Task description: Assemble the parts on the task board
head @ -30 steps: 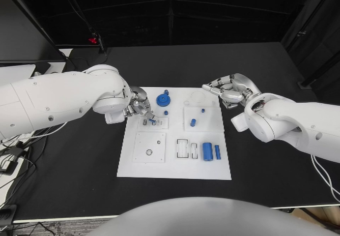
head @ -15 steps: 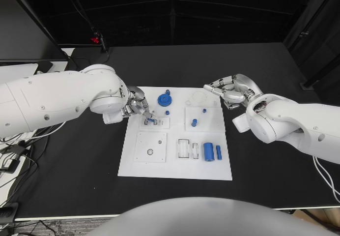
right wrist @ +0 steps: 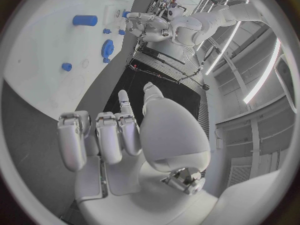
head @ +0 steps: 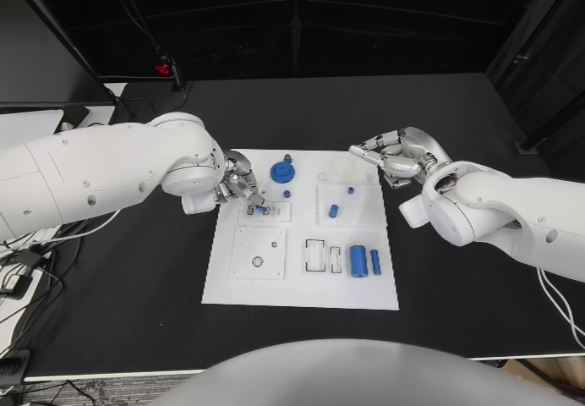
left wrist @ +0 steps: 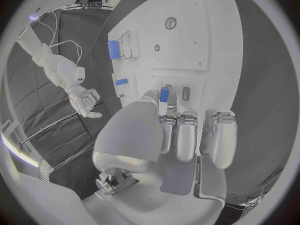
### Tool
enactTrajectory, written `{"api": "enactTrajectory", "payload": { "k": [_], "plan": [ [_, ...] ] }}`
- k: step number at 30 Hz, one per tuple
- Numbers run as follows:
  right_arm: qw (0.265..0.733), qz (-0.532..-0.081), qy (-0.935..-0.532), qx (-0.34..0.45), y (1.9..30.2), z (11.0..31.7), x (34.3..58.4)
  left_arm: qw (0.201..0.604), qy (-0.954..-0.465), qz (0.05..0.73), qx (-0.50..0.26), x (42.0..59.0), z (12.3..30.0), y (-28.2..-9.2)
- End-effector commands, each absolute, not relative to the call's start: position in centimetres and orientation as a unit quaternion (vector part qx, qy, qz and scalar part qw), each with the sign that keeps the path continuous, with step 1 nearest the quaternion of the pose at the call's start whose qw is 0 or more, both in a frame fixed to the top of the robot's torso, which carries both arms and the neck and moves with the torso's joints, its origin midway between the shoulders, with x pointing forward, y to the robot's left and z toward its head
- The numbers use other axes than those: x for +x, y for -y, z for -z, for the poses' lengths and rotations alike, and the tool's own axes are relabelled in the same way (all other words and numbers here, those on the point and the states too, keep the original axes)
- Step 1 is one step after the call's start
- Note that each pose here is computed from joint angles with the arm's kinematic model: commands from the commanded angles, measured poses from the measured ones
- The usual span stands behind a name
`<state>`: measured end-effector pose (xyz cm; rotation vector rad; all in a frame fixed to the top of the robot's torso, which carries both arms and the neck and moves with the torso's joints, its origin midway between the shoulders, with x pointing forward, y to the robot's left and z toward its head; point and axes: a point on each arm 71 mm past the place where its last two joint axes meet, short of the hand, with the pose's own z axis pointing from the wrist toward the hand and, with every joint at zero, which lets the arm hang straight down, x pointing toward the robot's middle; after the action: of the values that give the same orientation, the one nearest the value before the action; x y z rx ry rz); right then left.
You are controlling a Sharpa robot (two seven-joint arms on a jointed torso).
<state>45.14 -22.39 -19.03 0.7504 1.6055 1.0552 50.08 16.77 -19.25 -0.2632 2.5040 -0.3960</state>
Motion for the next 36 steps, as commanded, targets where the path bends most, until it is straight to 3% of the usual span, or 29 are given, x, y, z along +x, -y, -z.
{"api": "enactTrajectory", "payload": {
  "k": [1, 36],
  "plan": [
    [0.516, -0.442, -0.665, 0.309, 22.26, 18.88, 45.11, 0.286, -0.943, 0.139, -0.097, 50.1, 19.33, -16.82],
    [0.511, -0.445, -0.668, 0.307, 22.1, 18.91, 45.08, 0.28, -0.946, 0.133, -0.091, 50.54, 20.11, -16.29]
  ]
}}
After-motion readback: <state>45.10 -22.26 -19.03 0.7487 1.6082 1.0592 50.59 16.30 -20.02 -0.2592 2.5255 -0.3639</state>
